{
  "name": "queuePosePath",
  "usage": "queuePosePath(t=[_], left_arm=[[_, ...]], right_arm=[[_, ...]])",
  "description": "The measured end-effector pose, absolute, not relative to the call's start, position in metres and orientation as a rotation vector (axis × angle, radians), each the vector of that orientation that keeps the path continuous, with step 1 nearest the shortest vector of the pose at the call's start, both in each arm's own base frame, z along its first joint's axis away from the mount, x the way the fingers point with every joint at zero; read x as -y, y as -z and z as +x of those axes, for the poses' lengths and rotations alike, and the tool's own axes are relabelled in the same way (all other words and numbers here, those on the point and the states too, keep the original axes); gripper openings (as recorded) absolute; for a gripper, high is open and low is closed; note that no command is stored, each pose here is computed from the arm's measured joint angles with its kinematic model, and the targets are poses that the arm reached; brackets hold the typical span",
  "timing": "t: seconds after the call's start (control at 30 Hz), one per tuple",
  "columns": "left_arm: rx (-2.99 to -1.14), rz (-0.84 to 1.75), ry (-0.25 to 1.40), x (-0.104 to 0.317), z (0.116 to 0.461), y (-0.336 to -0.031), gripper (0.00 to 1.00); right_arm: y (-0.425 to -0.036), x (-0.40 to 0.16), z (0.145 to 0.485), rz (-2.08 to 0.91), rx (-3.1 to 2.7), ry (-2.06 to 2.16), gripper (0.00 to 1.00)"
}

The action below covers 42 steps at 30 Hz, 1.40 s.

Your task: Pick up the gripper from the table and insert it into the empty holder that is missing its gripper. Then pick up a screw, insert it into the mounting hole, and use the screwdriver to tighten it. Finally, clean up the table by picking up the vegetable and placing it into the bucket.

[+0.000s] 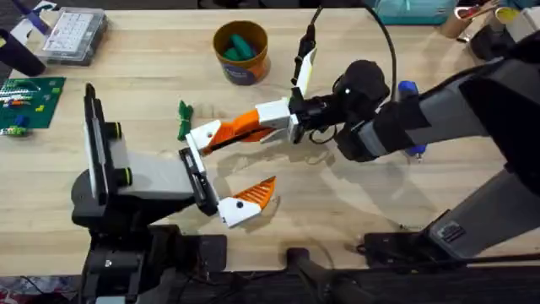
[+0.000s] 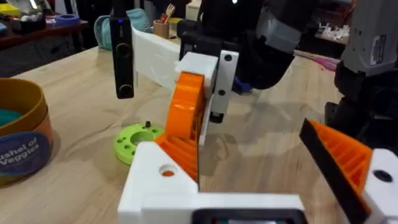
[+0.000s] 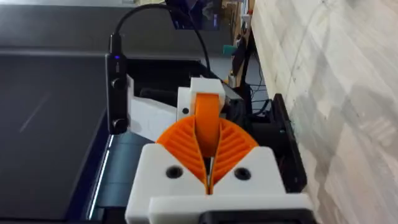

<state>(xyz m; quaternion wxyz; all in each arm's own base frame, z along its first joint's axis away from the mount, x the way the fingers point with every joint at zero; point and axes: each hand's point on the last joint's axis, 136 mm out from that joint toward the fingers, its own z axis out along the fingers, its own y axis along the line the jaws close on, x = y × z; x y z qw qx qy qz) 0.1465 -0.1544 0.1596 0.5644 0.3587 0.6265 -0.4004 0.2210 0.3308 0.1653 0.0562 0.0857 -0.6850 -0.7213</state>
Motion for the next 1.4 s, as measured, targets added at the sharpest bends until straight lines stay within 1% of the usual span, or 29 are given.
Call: queuePosePath(t=[0.47,0.5,0.63,0.7,0.73,0.77,0.87,1.1,1.17,1.23,1.4], left_arm=[[-1.474,0.844,0.942,0.1544,0.1465,-0.1596,0.986],[-1.474,0.844,0.941,0.1543,0.1466,-0.1597,0.986],[-1.472,0.85,0.949,0.155,0.1452,-0.1596,0.986],[-1.471,0.853,0.953,0.1555,0.1445,-0.1596,0.986],[-1.47,0.854,0.955,0.1556,0.1441,-0.1596,0.986],[-1.47,0.854,0.955,0.1556,0.1441,-0.1596,0.986],[-1.47,0.857,0.958,0.1559,0.1436,-0.1595,0.986],[-1.469,0.86,0.962,0.1562,0.1429,-0.1595,0.986],[-1.469,0.86,0.962,0.1562,0.1429,-0.1595,0.986],[-1.468,0.86,0.962,0.1562,0.1428,-0.1595,0.986],[-1.468,0.86,0.962,0.1562,0.1428,-0.1595,0.986]], right_arm=[[-0.1651,-0.3308,0.221,0.259,2.078,2.188,0.013],[-0.165,-0.3308,0.221,0.258,2.078,2.187,0.029],[-0.1647,-0.3325,0.2195,0.253,2.075,2.181,0.211],[-0.1647,-0.3342,0.2175,0.258,2.073,2.179,0.344],[-0.1646,-0.3349,0.2165,0.259,2.07,2.176,0.389],[-0.1646,-0.3353,0.216,0.26,2.069,2.175,0.462],[-0.1646,-0.3354,0.2158,0.26,2.069,2.174,0.608],[-0.1647,-0.3356,0.217,0.253,2.072,2.179,0.901],[-0.1648,-0.3356,0.2171,0.255,2.073,2.181,0.957],[-0.1648,-0.3356,0.2172,0.253,2.073,2.18,0.992],[-0.1648,-0.3356,0.2172,0.254,2.073,2.181,0.994]])
